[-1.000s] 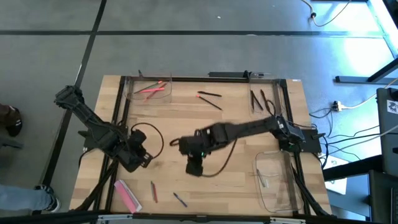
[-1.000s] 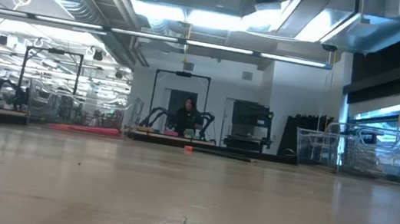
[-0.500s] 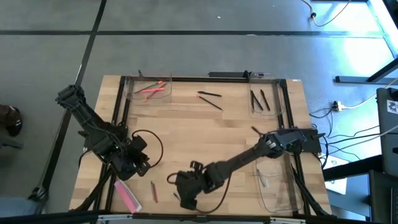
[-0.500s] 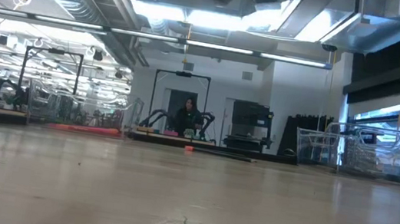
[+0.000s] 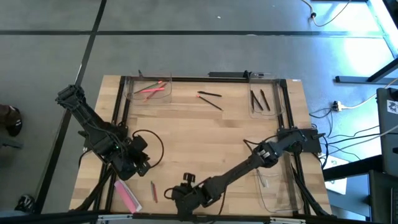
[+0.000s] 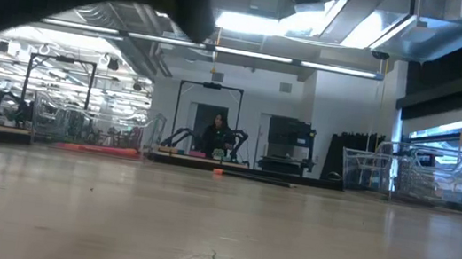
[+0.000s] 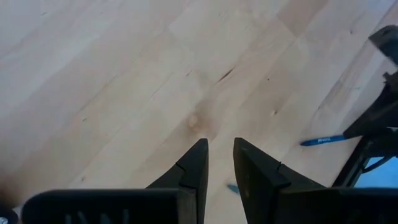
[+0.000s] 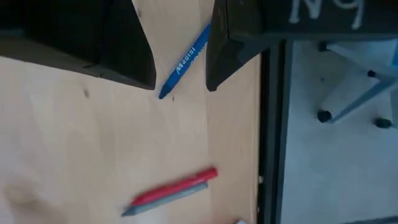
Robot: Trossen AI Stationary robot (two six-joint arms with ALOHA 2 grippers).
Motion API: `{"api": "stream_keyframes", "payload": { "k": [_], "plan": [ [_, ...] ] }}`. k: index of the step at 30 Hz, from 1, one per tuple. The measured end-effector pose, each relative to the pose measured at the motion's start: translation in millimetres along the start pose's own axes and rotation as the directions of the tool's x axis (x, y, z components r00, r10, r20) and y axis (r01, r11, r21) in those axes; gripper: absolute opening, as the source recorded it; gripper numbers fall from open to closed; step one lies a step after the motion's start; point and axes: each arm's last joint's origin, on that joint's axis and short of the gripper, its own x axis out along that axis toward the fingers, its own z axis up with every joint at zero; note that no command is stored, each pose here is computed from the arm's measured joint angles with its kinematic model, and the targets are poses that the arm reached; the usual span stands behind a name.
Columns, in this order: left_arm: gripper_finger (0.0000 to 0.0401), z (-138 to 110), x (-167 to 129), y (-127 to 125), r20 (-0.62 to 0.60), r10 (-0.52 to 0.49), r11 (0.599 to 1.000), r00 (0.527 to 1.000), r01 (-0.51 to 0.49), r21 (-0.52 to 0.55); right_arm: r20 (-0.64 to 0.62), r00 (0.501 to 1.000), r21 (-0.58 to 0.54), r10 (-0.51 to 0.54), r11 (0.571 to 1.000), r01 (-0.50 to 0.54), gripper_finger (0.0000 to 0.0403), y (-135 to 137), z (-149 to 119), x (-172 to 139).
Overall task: Sort crayons/erasers/pens/pencils in bins
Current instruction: Put the blue crayon into the bottom transparent bin
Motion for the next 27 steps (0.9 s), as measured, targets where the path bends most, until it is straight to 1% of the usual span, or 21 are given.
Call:
{"api": "stream_keyframes", "payload": {
  "k": [3, 13, 19, 21, 27],
  "plan": [
    [0.0069, 0.0, 0.0, 0.0, 0.0, 0.0, 1.0, 1.0, 0.0, 0.021, -0.004, 1.0, -0.019, 0.002, 1.0, -0.002, 0.0142, 2.6, -4.7, 4.7],
    [0.0069, 0.0, 0.0, 0.0, 0.001, 0.0, 1.0, 1.0, 0.0, 0.022, 0.013, 1.0, -0.019, 0.004, 1.0, -0.004, 0.0142, 4.3, -11.2, 18.7],
    [0.0069, 0.0, 0.0, 0.0, 0.001, 0.0, 1.0, 1.0, 0.0, 0.024, 0.008, 0.999, -0.028, -0.032, 0.999, 0.032, 0.0142, 1.2, -17.6, 24.6],
    [0.0069, 0.0, 0.0, 0.0, 0.001, 0.0, 1.0, 1.0, 0.0, 0.023, 0.015, 0.999, -0.024, -0.028, 0.999, 0.029, 0.0142, 1.2, -18.6, 26.4],
    [0.0069, 0.0, 0.0, 0.0, 0.001, 0.0, 1.0, 1.0, 0.0, 0.024, -0.006, 0.999, -0.03, -0.039, 0.999, 0.039, 0.0142, -3.6, -32.0, 38.6]
  ]
}}
